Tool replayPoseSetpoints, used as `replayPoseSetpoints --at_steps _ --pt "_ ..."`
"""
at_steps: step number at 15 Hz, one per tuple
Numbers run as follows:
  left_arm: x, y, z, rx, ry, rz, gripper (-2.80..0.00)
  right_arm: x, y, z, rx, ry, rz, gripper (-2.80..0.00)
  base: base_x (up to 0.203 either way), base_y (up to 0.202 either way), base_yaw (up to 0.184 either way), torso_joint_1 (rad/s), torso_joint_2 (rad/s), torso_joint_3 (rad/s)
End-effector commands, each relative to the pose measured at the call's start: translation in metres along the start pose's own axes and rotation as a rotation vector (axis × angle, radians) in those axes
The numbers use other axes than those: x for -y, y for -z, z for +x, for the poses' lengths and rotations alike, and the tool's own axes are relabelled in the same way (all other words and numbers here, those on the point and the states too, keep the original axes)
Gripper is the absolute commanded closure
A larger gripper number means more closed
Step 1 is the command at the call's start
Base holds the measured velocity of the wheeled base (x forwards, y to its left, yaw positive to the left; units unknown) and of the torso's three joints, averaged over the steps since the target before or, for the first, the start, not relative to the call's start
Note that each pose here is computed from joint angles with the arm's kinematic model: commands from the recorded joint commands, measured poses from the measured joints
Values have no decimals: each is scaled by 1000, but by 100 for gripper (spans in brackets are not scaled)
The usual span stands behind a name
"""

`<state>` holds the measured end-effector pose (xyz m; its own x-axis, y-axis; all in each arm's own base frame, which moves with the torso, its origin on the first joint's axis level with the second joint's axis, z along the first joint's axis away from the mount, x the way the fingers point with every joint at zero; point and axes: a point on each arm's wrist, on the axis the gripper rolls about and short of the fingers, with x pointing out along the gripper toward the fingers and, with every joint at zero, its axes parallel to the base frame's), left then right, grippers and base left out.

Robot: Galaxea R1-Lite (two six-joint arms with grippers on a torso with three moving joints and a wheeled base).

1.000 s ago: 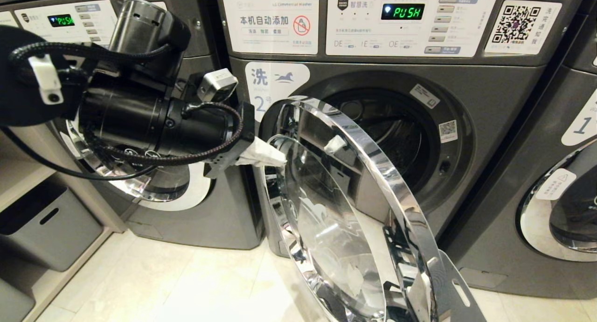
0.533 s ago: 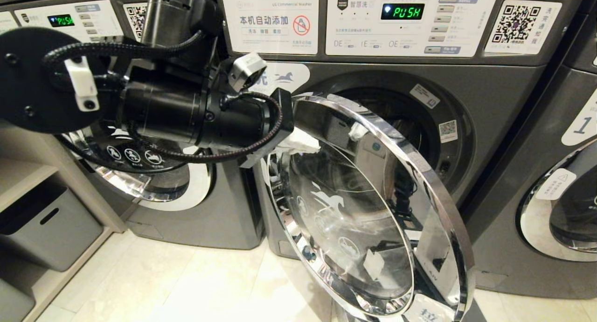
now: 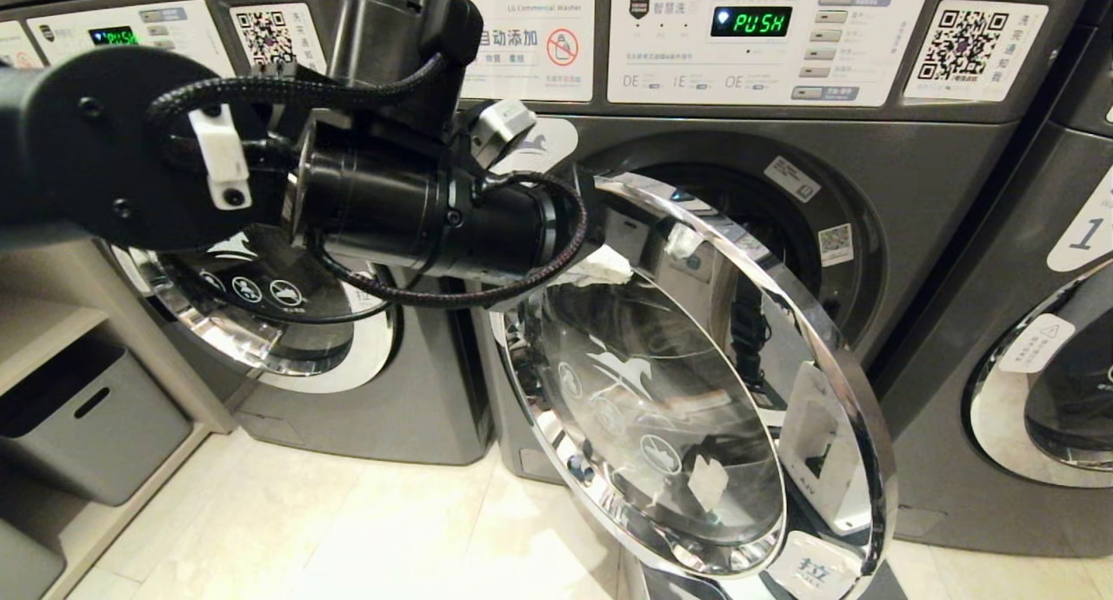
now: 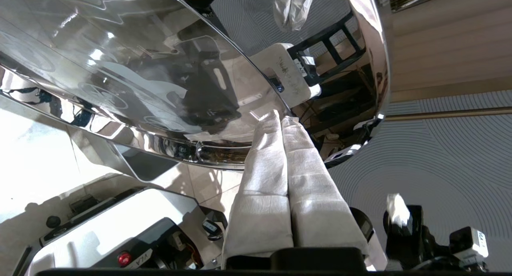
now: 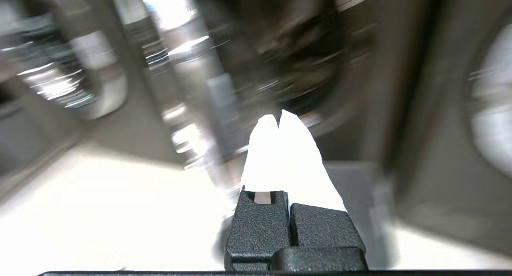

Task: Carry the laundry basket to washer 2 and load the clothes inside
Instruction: Close the washing machine door with the left hand

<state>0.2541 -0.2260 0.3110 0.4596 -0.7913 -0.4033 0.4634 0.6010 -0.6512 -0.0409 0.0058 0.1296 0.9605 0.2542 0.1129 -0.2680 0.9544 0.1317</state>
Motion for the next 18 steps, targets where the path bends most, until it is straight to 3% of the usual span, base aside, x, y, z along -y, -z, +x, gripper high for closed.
replayPoseSetpoints --at_steps 1,5,8,11,14,18 --pt "4 -1 -7 13 6 -8 0 -6 -7 -4 -131 -149 59 0 0 0 0 0 0 0" --pt "9 -6 -16 99 -45 -31 0 -5 -30 24 -318 -242 186 0 0 0 0 0 0 0" --pt "4 -8 -1 90 -60 -38 0 -4 -39 45 -445 -370 283 0 0 0 0 0 0 0" --pt "3 -12 7 94 -58 -40 0 0 -42 67 -549 -417 351 0 0 0 0 0 0 0" --pt "3 -12 9 95 -56 -59 0 4 -42 83 -618 -457 395 0 0 0 0 0 0 0" --pt "6 -14 7 105 -51 -56 0 11 -35 108 -641 -463 376 0 0 0 0 0 0 0"
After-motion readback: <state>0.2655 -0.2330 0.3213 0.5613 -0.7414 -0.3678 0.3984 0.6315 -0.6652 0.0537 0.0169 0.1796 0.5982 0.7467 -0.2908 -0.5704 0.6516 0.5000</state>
